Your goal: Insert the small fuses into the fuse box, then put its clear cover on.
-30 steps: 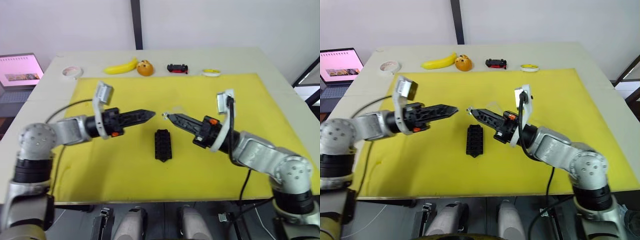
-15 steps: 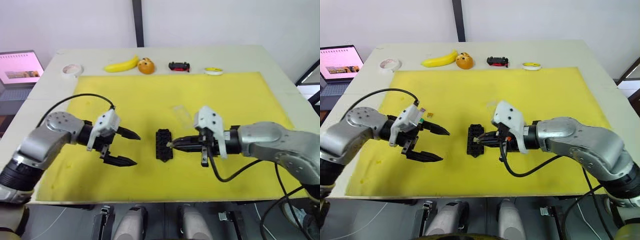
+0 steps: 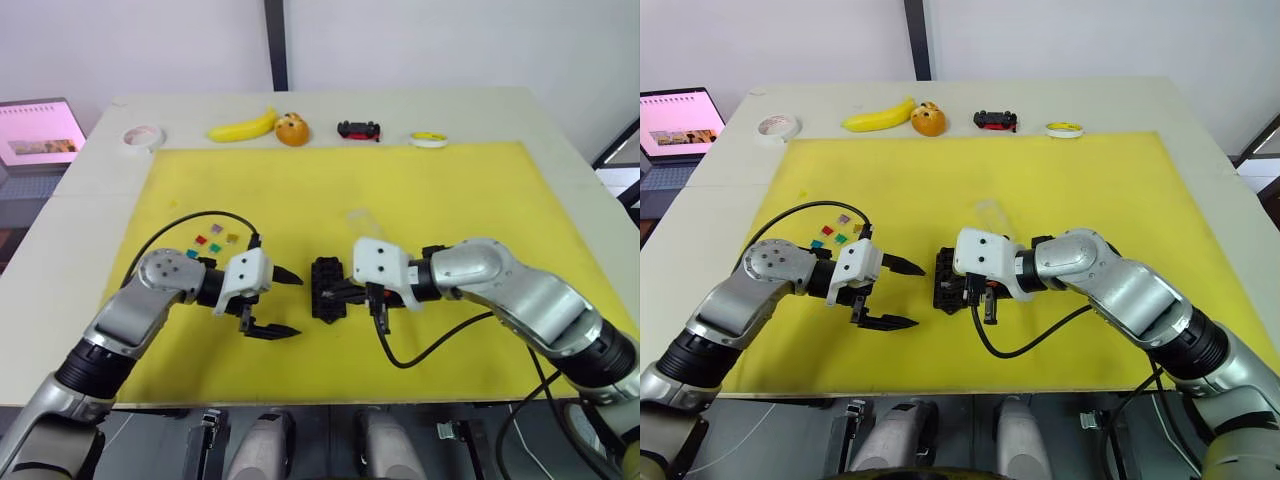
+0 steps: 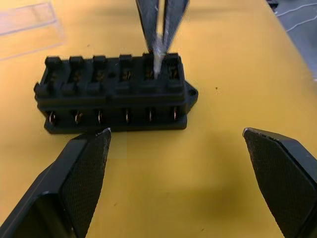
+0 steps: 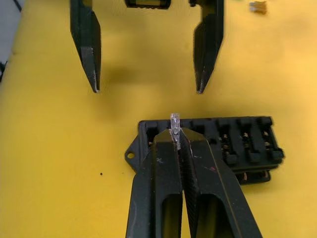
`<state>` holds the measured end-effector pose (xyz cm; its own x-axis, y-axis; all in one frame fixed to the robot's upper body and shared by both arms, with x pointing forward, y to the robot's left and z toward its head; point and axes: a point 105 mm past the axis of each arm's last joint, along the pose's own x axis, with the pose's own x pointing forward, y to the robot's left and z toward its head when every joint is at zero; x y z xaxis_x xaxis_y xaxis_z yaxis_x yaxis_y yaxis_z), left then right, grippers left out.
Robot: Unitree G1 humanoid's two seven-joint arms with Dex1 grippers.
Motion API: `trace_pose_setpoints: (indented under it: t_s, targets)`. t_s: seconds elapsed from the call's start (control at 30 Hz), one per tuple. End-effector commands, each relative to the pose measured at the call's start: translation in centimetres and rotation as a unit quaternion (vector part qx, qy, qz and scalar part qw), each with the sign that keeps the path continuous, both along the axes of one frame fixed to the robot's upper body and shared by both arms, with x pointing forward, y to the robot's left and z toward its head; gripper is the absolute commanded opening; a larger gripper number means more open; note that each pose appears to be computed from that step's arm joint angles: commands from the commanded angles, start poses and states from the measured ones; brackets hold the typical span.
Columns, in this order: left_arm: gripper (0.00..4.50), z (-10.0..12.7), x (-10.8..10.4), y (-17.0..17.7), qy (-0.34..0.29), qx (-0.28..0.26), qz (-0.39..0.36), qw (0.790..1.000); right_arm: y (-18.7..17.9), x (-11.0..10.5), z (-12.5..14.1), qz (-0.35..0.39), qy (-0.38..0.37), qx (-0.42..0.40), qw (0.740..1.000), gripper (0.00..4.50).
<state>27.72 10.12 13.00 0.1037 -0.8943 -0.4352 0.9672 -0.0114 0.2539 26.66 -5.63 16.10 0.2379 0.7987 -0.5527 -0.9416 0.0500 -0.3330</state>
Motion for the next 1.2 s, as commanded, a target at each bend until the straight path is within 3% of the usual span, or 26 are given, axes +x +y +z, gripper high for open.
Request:
trace_pose_setpoints:
  t_s: [0.03,1.2]
  targets:
    - [4.47,0.8,0.1,-0.3,-0.027,-0.003,0.0,1.0,0.2,-0.6,1.1,0.02,-0.014,0.009,1.0,0.0]
    - [4.47,0.9,-0.6,-1.4,-0.028,-0.015,-0.016,0.999,-0.2,0.1,-0.1,0.015,-0.036,-0.037,0.999,0.0]
